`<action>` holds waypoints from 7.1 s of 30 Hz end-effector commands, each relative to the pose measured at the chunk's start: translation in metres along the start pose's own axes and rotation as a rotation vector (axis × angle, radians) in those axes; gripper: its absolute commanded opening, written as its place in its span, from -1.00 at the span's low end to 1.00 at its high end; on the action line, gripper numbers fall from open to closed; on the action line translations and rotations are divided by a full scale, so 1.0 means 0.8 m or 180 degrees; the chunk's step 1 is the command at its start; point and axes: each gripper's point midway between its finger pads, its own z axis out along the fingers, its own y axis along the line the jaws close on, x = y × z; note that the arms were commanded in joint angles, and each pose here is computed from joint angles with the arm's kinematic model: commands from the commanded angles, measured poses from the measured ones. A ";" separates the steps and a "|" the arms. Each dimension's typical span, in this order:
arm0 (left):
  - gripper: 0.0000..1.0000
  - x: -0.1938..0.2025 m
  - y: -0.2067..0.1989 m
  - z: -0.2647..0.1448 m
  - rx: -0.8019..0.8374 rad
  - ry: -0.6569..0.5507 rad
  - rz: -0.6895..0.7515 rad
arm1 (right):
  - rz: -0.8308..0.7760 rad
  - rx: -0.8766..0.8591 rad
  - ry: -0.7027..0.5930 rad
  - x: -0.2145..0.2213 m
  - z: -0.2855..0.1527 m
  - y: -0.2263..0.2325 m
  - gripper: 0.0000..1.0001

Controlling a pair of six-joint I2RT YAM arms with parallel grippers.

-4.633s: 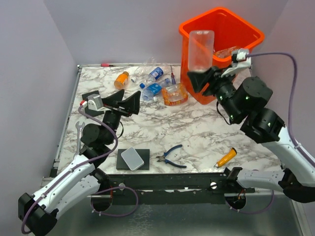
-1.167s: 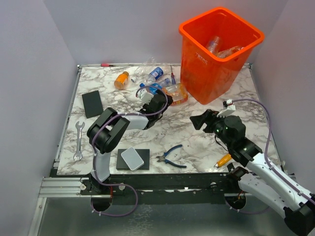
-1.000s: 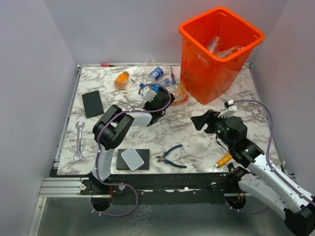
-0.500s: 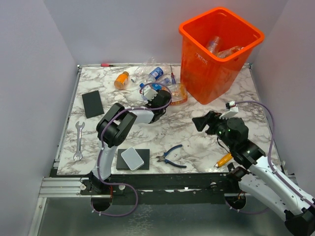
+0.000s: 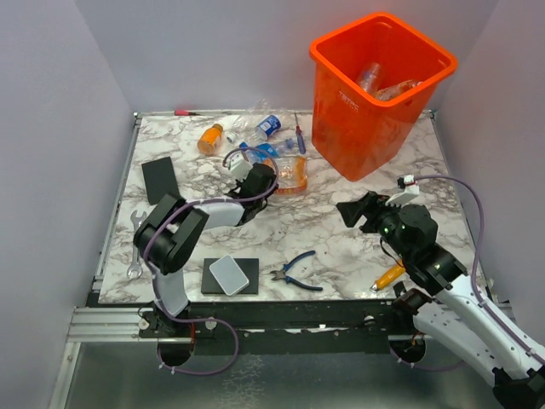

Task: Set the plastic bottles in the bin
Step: Pick up the plastic bottle at the center of the board, then place the plastic bottle in the trash bin.

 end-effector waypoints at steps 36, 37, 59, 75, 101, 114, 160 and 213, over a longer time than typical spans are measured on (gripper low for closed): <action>-0.83 -0.005 -0.101 -0.364 0.3900 0.0445 0.2635 | -0.0427 -0.1382 0.1650 0.061 0.007 0.114 0.81; -0.82 -0.005 -0.103 -0.366 0.3926 0.0446 0.2619 | -0.0391 -0.1442 0.1679 0.064 0.007 0.117 0.75; 0.98 -0.022 -0.153 -0.464 0.5031 0.1025 0.1085 | -0.0429 -0.2155 -0.0286 -0.052 -0.053 0.161 -0.41; 0.66 0.000 -0.166 -0.500 0.5573 0.1667 0.0585 | -0.0162 -0.2765 -0.0461 -0.064 -0.070 0.197 -0.42; -0.78 -0.033 -0.102 -0.349 0.3382 -0.0294 0.2847 | -0.0756 -0.1390 -0.0064 -0.160 -0.063 0.188 0.81; -0.81 -0.025 -0.083 -0.344 0.3265 -0.0443 0.2970 | -0.0604 -0.1377 0.0333 -0.151 0.016 0.217 0.65; 0.98 -0.161 -0.014 -0.308 0.1232 -0.1443 0.2302 | -0.1359 0.0595 -0.1562 -0.388 -0.067 0.179 -0.99; 0.98 -0.250 0.051 -0.353 0.0488 -0.2192 0.1433 | -0.0207 0.0535 -0.1047 -0.409 0.228 0.022 -0.99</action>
